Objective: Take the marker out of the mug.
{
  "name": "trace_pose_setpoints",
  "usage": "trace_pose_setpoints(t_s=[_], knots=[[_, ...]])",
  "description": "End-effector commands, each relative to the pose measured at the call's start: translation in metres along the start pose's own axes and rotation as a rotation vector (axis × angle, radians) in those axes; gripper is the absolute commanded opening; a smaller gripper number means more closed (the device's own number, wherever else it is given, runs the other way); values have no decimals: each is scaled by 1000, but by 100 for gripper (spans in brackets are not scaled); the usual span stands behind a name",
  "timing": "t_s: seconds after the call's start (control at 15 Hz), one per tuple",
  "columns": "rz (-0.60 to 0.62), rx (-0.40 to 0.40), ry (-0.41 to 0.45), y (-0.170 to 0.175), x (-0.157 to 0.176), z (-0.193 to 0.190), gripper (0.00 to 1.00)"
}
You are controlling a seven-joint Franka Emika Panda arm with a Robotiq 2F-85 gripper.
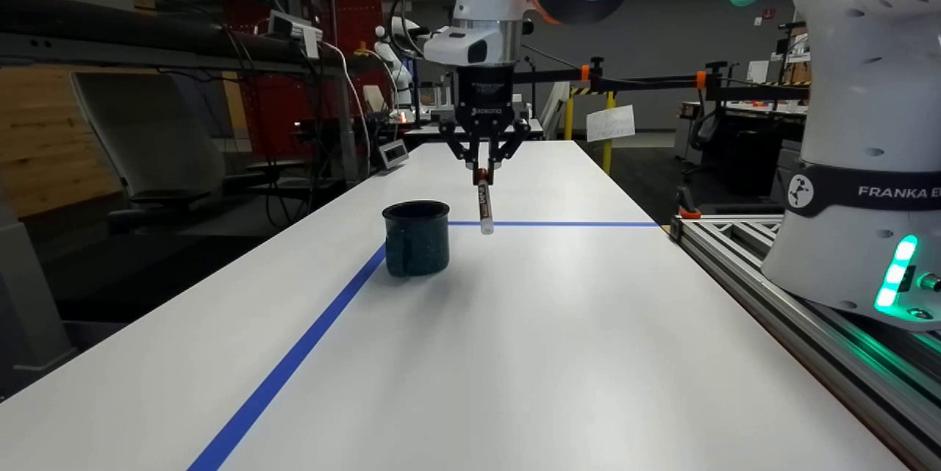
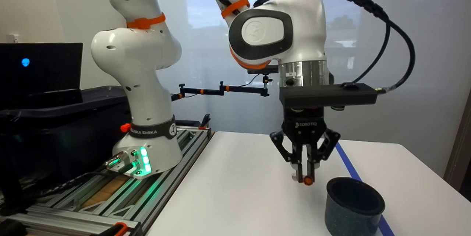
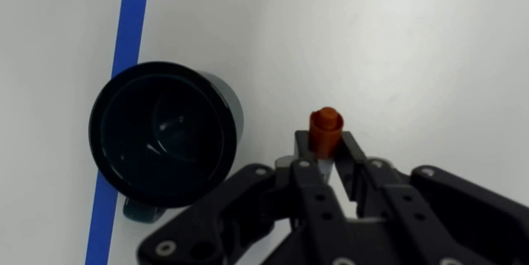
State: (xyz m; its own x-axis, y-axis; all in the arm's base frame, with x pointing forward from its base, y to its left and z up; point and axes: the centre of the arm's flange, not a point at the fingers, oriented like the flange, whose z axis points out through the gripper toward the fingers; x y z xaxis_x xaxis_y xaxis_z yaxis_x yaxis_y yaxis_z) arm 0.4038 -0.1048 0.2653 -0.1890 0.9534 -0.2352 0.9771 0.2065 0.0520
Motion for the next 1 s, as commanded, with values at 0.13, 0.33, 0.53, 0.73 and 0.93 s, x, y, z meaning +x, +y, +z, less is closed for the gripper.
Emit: trace_pose_setpoints(t_s=[0.13,0.33,0.53,0.73,0.93], knots=[[-34,-12,-58,13,-3,51,5],[2,13,-20,7,-12,73,5],[43,34,-11,-2,-24,95,5],[90,39,-24,-8,-37,108,5],[117,48,-55,-10,-44,117,5]])
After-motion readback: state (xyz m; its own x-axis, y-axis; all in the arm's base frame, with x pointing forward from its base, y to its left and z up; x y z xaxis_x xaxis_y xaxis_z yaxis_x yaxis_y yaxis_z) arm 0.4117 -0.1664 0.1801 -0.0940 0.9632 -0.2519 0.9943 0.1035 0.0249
